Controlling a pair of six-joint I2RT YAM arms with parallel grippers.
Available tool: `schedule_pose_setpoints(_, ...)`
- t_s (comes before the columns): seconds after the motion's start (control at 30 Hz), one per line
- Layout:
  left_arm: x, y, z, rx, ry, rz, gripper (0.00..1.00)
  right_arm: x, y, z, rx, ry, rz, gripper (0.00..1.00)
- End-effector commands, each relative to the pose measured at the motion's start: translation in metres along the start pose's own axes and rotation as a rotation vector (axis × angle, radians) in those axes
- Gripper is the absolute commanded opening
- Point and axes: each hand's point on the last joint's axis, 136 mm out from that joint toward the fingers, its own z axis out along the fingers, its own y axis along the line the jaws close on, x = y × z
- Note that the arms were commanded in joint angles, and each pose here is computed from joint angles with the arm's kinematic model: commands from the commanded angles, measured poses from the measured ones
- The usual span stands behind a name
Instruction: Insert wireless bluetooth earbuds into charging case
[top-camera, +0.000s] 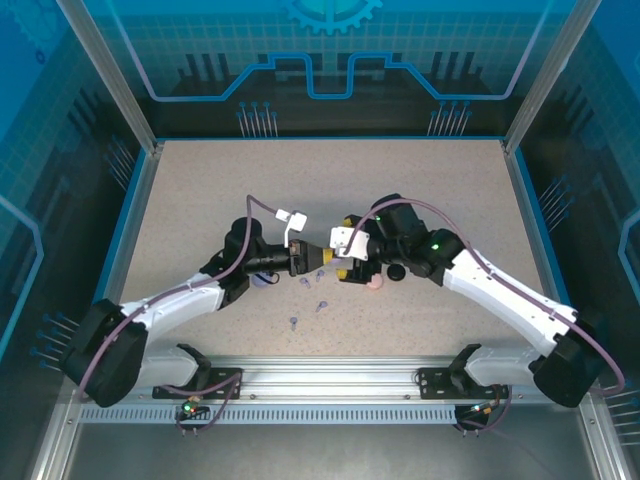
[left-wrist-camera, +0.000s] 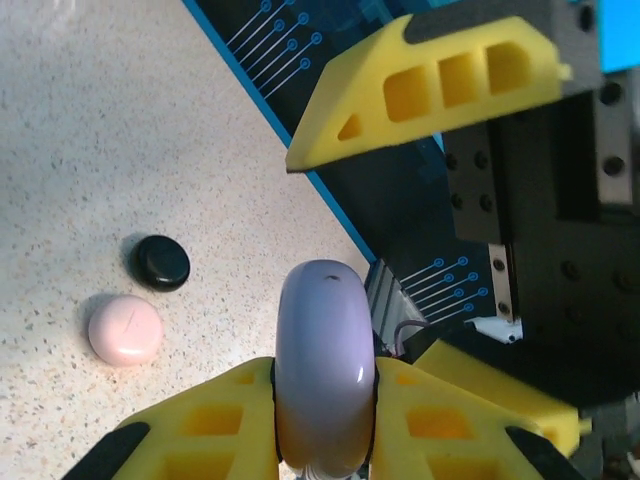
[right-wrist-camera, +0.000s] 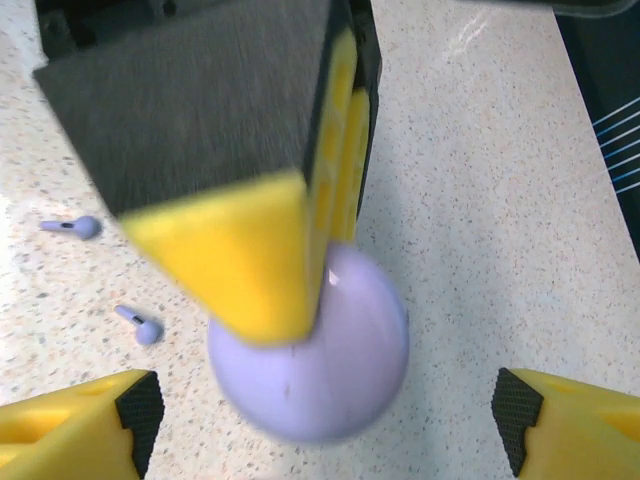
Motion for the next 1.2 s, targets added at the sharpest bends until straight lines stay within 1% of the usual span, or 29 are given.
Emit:
schedule_pose_setpoints(0.0, -0.013, -0.021, -0.008, 0.006, -0.031, 0.262, 0.14, -0.014, 0.017, -0.03, -0.108, -0.099, 0.063, 0.89)
schedule_pose_setpoints(0.17, -0.008, -0.039, -0.018, -0.001, -0.046, 0.563, 0.1, -0.026, 0.031, -0.053, -0.198, -0.171, 0.098, 0.88)
schedule_pose_setpoints(0.27, -0.002, -0.051, -0.021, 0.016, -0.055, 0.711, 0.07, -0.034, 0.035, -0.06, -0.237, -0.199, 0.105, 0.87)
schedule_pose_setpoints(0.4, 0.002, -0.061, -0.023, 0.034, -0.062, 0.823, 0.06, -0.041, 0.034, -0.063, -0.266, -0.201, 0.118, 0.84)
schedule_pose_setpoints(0.43, 0.004, -0.063, -0.023, 0.038, -0.063, 0.842, 0.06, -0.042, 0.034, -0.062, -0.276, -0.197, 0.123, 0.81)
schedule_pose_setpoints(0.47, 0.004, -0.064, -0.023, 0.04, -0.064, 0.859, 0.06, -0.043, 0.034, -0.061, -0.287, -0.196, 0.128, 0.77)
schedule_pose_setpoints(0.57, 0.006, -0.067, -0.022, 0.045, -0.063, 0.888, 0.06, -0.048, 0.036, -0.058, -0.317, -0.201, 0.134, 0.71)
schedule_pose_setpoints(0.77, 0.005, -0.068, -0.02, 0.038, -0.062, 0.906, 0.04, -0.052, 0.037, -0.051, -0.343, -0.201, 0.134, 0.55)
schedule_pose_setpoints(1.07, 0.005, -0.067, -0.017, 0.031, -0.063, 0.906, 0.03, -0.053, 0.038, -0.044, -0.353, -0.218, 0.149, 0.46)
schedule_pose_setpoints(1.17, 0.005, -0.067, -0.016, 0.032, -0.061, 0.903, 0.03, -0.053, 0.037, -0.04, -0.356, -0.217, 0.157, 0.44)
